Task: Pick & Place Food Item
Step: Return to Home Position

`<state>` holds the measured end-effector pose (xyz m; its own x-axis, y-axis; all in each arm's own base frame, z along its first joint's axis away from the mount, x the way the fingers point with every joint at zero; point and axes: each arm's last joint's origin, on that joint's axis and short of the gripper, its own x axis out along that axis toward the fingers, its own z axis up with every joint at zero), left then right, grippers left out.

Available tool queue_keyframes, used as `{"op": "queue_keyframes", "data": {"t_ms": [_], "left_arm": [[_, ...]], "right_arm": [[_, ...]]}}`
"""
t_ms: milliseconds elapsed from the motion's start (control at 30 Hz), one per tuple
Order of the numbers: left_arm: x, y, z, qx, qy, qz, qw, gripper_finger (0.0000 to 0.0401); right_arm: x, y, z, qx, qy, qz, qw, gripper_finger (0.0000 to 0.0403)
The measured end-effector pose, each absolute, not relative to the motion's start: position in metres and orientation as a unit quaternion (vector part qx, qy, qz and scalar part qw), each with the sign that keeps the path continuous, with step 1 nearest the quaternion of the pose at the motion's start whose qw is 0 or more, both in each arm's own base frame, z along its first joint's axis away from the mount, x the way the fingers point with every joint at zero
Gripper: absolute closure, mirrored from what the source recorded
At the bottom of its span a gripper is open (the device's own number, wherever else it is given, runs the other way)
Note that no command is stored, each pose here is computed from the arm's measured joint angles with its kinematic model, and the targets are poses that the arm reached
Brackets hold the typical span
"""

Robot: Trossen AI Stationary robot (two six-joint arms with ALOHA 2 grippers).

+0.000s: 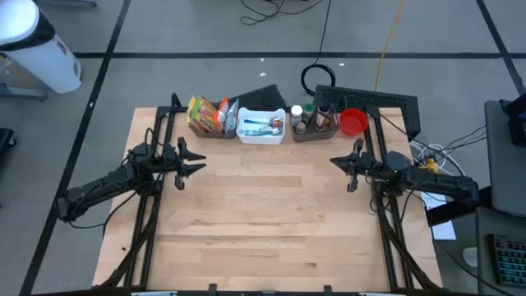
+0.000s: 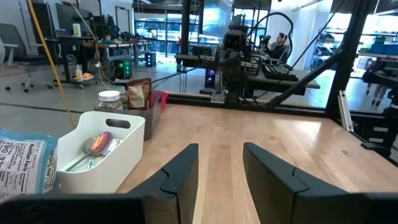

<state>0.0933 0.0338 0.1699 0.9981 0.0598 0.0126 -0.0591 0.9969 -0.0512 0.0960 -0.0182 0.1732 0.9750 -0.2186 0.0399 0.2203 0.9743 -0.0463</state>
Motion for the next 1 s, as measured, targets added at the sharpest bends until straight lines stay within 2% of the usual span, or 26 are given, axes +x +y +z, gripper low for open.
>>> {"op": "queue_keyframes", "data": {"t_ms": [767, 1000], "left_arm": [[0.0974, 0.0364, 0.1640, -0.039, 0.026, 0.040, 0.998, 0.0265], [0.0974, 0.0364, 0.1640, -0.042, 0.026, 0.040, 0.998, 0.0265]], "right_arm": [[0.0945, -0.0199, 0.1718, -0.055, -0.007, -0.141, 0.989, 0.0403], [0.0944, -0.0199, 0.1732, -0.026, -0.018, -0.141, 0.990, 0.0403]]}}
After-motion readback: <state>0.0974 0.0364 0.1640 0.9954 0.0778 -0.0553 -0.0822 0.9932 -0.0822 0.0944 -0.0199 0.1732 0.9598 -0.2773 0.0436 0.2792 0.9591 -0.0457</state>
